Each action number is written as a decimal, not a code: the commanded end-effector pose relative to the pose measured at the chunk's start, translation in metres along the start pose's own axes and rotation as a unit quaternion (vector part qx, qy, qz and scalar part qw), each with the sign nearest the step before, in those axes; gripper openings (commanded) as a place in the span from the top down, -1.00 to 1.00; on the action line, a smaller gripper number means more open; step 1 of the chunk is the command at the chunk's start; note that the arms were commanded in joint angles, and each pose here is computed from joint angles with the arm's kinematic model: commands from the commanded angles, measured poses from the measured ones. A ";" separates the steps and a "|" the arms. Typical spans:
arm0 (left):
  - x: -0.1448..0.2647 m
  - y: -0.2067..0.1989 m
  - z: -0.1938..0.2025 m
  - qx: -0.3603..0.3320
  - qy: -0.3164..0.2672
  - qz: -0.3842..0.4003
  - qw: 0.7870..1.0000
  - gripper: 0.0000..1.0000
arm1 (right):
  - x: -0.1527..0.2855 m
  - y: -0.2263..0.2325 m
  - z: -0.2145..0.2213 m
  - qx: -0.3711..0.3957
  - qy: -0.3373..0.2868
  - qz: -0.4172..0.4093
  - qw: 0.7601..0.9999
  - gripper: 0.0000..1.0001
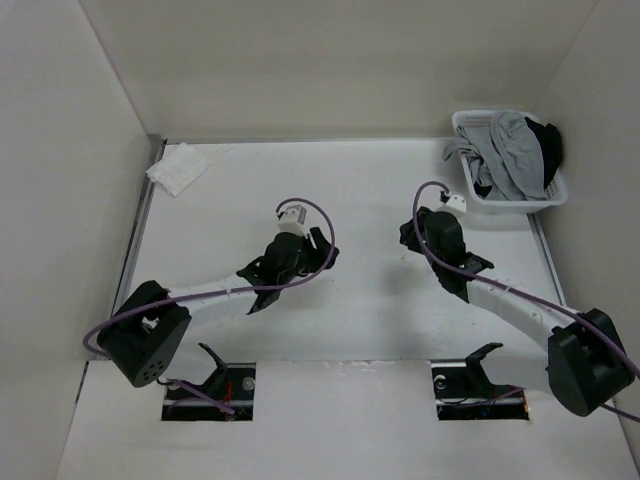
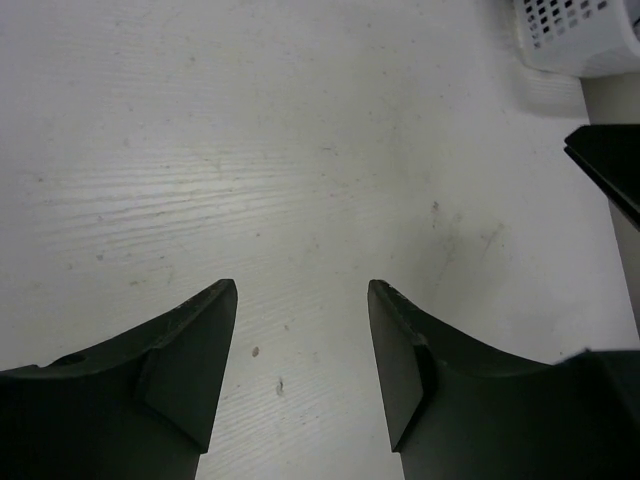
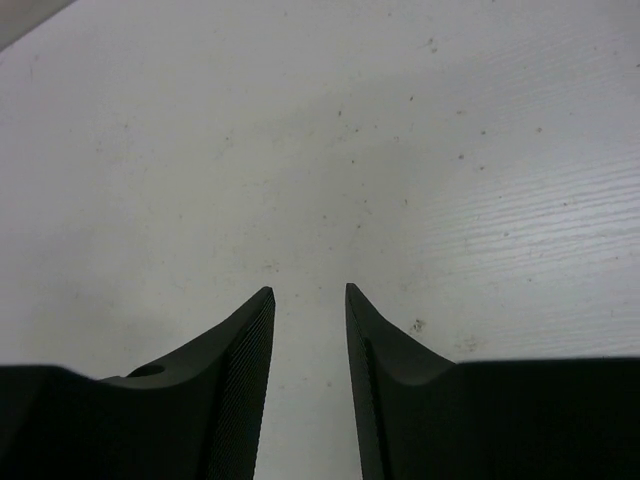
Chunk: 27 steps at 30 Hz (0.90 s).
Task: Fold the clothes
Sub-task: Grab the tank top from the pile
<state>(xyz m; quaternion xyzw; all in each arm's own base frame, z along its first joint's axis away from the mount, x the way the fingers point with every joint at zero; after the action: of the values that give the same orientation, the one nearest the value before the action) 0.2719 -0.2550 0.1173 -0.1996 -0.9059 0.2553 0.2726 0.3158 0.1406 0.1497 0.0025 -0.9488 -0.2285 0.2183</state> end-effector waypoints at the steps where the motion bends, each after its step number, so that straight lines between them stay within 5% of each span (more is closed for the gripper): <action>1: 0.011 -0.037 -0.021 -0.042 -0.055 0.068 0.995 -0.07 | 0.010 0.006 -0.058 -0.020 -0.071 0.008 0.997 0.40; 5: 0.014 -0.046 -0.018 -0.067 -0.067 0.089 0.992 0.11 | 0.013 -0.009 -0.104 -0.038 -0.113 0.038 0.992 0.94; 10: 0.008 -0.046 -0.007 -0.084 -0.062 0.085 0.991 0.58 | -0.010 -0.078 -0.187 -0.090 -0.171 0.154 0.969 1.00; 15: 0.003 -0.044 -0.002 -0.084 -0.053 0.082 0.992 0.44 | -0.058 -0.152 -0.231 -0.120 -0.195 0.270 0.935 0.67; 19: 0.002 -0.043 -0.001 -0.079 -0.057 0.086 0.991 0.11 | -0.103 -0.187 -0.254 -0.111 -0.182 0.285 0.935 0.16; 27: -0.007 -0.038 0.007 -0.074 -0.040 0.083 0.993 0.03 | -0.159 -0.230 -0.262 -0.053 -0.141 0.273 0.950 -0.09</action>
<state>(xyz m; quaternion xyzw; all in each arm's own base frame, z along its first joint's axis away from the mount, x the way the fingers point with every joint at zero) 0.2607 -0.2851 0.1234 -0.2700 -0.9165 0.2022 0.2149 0.5286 -0.1501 0.1716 -0.3321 -0.9001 -0.2347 0.1563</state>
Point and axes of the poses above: each gripper's point midway between its finger pads, its own x axis back along the fingers, its own y axis along the line the jaws close on, z = x × y, the point moved 3 cm from there along x, back along the fingers
